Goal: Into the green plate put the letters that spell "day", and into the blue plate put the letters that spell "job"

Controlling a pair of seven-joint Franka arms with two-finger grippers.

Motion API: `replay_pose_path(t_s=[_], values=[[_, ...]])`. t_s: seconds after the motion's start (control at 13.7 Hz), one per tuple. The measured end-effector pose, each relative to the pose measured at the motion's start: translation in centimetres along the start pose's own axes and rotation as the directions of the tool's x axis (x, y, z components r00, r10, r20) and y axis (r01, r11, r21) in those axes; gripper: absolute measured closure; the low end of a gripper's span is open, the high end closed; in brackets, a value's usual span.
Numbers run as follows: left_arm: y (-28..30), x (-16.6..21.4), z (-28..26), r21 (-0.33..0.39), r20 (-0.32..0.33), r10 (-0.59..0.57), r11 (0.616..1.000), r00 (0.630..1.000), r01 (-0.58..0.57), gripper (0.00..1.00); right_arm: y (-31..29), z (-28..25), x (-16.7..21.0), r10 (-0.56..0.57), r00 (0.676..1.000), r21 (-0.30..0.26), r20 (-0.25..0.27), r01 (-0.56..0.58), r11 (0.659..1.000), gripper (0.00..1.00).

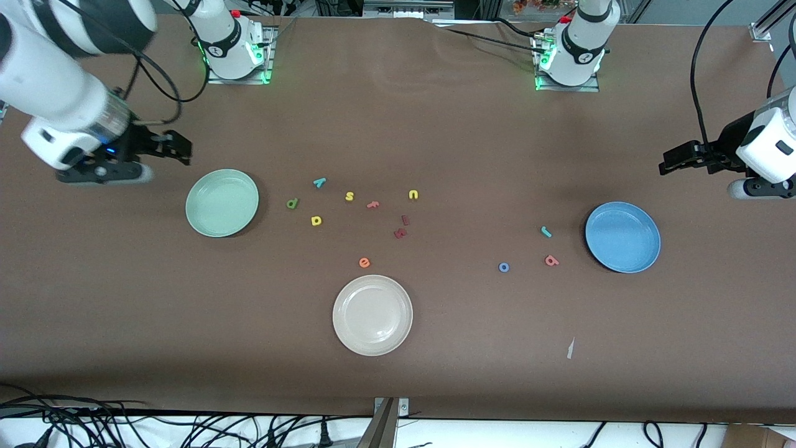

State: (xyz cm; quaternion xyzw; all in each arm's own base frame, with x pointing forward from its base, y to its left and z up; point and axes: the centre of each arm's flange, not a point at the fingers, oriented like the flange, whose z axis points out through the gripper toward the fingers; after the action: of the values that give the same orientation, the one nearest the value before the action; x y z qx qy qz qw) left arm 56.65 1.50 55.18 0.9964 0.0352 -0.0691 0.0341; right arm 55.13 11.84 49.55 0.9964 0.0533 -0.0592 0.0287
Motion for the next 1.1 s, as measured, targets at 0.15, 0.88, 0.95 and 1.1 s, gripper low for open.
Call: replay_pose_path(t_s=[0.15,0.88,0.95,1.1], values=[[0.0,0.1,0.1,0.0,0.002,-0.001,1.0,1.0,0.001,0.0,-3.8,3.6,1.8,0.002,1.0,-0.007,0.005,-0.002,1.0,0.0],[-0.3,0.3,0.5,-0.001,0.009,-0.005,1.0,1.0,0.005,0.0,-14.3,23.9,-1.1,0.404,0.913,0.022,-0.051,-0.404,0.915,0.07],[-0.3,0.4,0.5,-0.001,0.009,-0.005,1.0,1.0,0.005,0.0,-15.0,24.8,-1.2,0.424,0.904,0.023,-0.052,-0.424,0.905,0.09],[-0.3,0.4,0.6,-0.001,0.009,-0.005,1.0,1.0,0.005,0.0,-15.4,26.5,-1.0,0.444,0.894,0.028,-0.054,-0.443,0.896,0.12]])
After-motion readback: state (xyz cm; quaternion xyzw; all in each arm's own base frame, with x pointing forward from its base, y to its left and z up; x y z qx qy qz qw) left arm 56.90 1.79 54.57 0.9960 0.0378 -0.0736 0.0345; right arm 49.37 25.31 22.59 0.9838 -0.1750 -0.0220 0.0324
